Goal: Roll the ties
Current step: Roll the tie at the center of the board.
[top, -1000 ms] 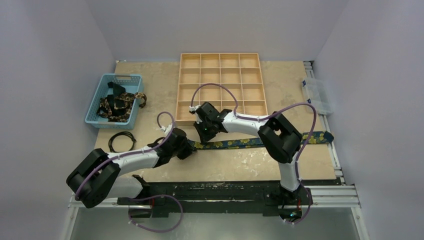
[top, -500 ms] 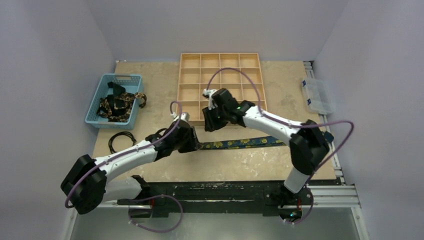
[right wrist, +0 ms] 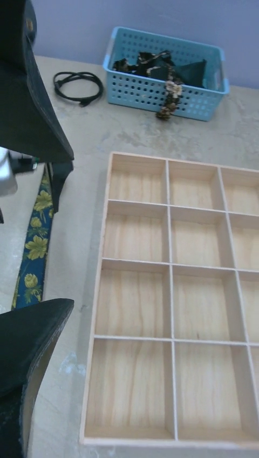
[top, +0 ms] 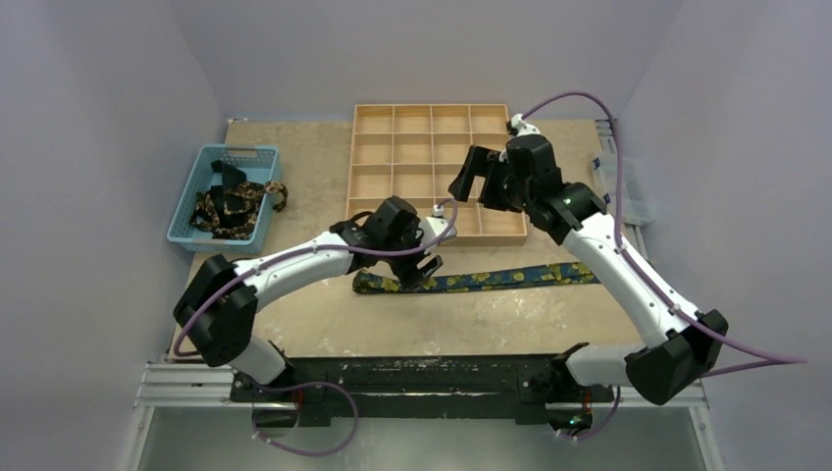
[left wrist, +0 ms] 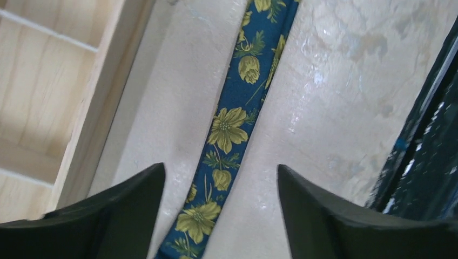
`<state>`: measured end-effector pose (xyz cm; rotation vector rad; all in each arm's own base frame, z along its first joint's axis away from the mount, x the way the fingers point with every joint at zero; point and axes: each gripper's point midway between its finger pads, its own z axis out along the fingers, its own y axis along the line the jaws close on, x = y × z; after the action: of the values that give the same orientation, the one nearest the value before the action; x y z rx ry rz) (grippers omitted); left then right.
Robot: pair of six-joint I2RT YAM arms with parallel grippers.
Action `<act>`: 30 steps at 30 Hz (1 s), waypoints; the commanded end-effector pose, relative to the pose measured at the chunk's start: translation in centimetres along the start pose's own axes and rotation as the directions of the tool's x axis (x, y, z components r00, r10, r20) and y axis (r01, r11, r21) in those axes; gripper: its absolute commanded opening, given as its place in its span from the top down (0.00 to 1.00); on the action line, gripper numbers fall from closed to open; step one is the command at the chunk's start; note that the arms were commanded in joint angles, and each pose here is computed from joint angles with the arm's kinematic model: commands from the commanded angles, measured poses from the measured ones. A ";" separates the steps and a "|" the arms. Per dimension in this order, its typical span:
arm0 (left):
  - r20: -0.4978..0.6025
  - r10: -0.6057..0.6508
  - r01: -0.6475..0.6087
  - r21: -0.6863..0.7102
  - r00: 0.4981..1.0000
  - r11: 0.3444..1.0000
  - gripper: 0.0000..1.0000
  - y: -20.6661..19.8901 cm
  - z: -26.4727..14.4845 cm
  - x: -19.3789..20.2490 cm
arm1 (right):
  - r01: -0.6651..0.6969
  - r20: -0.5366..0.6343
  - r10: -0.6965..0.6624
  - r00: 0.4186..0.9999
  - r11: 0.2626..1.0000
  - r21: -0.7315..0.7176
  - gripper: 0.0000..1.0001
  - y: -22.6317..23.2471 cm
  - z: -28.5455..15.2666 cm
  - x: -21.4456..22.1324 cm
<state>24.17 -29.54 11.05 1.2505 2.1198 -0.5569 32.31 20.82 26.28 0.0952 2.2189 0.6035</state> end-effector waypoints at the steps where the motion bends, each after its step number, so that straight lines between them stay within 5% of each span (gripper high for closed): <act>1: 0.058 0.240 -0.245 0.123 0.969 0.962 0.16 -0.9 2.6 -1.8 | -0.076 0.143 0.069 0.987 0.996 0.043 0.02 0.3 -4.0 -4.9; 2: 0.061 0.245 -0.252 0.134 0.967 0.959 0.03 -1.1 3.2 -2.0 | -0.077 0.156 0.070 0.985 0.996 0.039 0.02 0.5 -4.6 -5.6; 3: 0.056 0.257 -0.262 0.144 0.965 0.954 0.00 -1.4 3.9 -2.0 | -0.076 0.171 0.069 0.983 0.997 0.035 0.02 0.8 -5.1 -6.3; 12: 0.014 0.349 -0.347 0.159 0.937 0.925 0.00 -3.0 8.3 -2.7 | -0.029 0.218 0.034 0.975 0.999 -0.022 0.02 3.3 -8.0 -10.0; 30: -0.012 0.381 -0.377 0.111 0.925 0.919 0.19 -3.9 14.2 -4.5 | 0.019 0.163 -0.010 0.987 0.998 -0.053 0.02 3.7 -8.1 -8.8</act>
<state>26.36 -40.67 3.32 1.6894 1.8973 -0.5008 32.20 18.96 37.78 0.1253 2.0635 0.6238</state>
